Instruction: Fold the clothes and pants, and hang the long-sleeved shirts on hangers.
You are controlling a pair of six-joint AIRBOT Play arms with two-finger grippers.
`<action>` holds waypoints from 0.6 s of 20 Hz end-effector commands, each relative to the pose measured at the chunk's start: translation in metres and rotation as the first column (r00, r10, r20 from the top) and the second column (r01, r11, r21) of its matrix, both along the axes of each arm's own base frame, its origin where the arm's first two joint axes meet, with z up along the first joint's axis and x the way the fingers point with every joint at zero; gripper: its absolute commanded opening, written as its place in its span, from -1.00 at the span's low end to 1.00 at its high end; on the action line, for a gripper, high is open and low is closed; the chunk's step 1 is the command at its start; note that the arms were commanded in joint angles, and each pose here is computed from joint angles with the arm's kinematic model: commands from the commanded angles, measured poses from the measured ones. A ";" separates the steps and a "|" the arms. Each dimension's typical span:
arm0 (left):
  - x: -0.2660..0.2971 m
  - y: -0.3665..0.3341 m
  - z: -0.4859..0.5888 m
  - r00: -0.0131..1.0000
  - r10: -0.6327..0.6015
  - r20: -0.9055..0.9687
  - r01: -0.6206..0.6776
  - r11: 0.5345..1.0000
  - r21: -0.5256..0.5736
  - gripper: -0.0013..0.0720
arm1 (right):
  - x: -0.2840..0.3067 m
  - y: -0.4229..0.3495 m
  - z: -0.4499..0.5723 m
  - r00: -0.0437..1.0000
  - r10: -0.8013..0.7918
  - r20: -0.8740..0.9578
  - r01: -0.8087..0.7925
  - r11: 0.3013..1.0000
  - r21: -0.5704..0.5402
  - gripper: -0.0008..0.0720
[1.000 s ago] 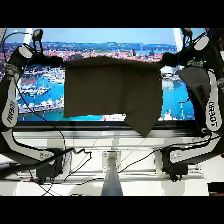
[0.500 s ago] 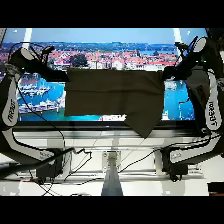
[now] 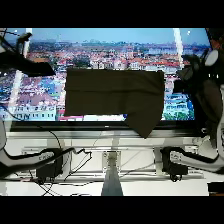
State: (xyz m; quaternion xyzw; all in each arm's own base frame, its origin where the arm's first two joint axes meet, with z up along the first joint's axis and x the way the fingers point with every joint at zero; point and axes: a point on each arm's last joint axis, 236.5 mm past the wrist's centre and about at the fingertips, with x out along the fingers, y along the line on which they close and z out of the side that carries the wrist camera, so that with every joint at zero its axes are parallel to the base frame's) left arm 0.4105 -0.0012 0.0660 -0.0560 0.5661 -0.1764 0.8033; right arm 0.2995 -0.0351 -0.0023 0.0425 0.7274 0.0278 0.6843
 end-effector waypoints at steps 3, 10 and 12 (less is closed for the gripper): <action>-0.023 0.016 0.035 0.994 0.065 0.085 -0.066 0.998 0.006 0.68 | -0.092 0.061 -0.052 0.988 -0.132 -0.081 0.146 0.970 0.194 0.04; -0.044 0.027 -0.057 0.991 0.118 -0.066 -0.116 0.992 0.041 0.68 | -0.118 0.075 -0.104 0.950 -0.281 -0.133 0.303 0.931 0.203 0.04; -0.056 0.023 -0.086 0.982 0.120 -0.144 -0.118 0.993 0.026 0.67 | -0.108 0.084 -0.109 0.943 -0.315 -0.109 0.333 0.910 0.249 0.04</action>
